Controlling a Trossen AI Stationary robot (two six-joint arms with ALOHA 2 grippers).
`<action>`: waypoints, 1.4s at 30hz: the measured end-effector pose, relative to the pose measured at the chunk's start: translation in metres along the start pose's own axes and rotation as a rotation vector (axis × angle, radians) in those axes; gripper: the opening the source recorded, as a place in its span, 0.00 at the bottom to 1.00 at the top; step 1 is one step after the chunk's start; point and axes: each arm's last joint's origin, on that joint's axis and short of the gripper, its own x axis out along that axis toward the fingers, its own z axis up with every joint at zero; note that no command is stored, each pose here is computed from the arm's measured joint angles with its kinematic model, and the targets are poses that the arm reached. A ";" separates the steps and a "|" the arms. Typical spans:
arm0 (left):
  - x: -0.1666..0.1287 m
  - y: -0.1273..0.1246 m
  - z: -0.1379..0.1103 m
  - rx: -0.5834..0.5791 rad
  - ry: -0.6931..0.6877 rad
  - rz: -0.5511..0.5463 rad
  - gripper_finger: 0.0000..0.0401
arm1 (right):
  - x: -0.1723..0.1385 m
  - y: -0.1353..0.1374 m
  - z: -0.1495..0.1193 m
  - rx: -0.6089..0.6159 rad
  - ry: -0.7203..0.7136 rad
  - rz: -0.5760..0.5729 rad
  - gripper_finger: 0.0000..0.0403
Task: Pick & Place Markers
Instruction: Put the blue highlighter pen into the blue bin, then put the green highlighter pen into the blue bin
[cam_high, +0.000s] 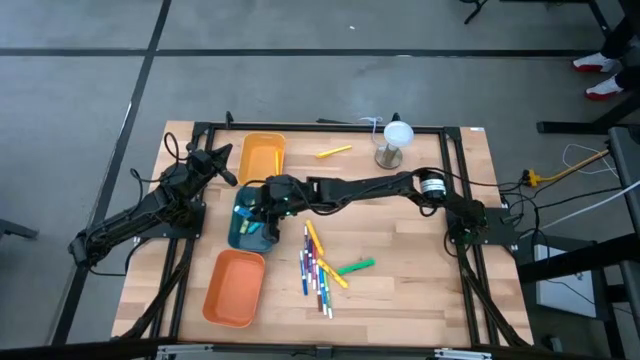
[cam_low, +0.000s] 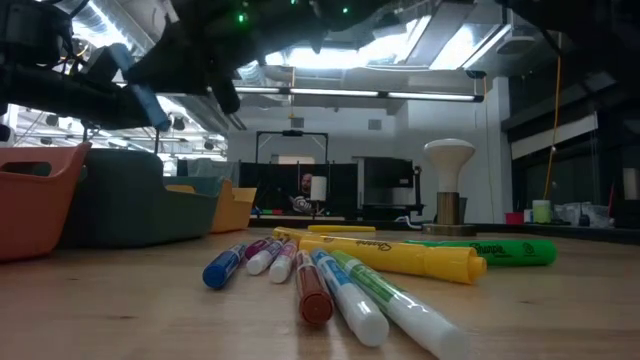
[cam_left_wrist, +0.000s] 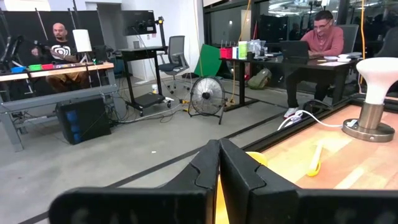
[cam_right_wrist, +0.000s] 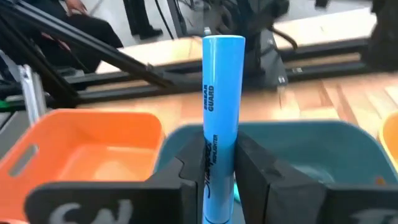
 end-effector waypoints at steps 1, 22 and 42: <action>0.000 0.000 0.000 0.000 0.000 0.000 0.02 | 0.002 -0.002 -0.001 0.001 0.000 -0.003 0.15; 0.000 0.000 0.000 0.000 0.000 0.000 0.02 | 0.008 -0.014 -0.007 0.016 -0.008 -0.079 0.54; 0.000 0.000 0.000 0.000 0.000 0.000 0.02 | 0.004 0.008 -0.024 0.247 0.257 0.461 0.54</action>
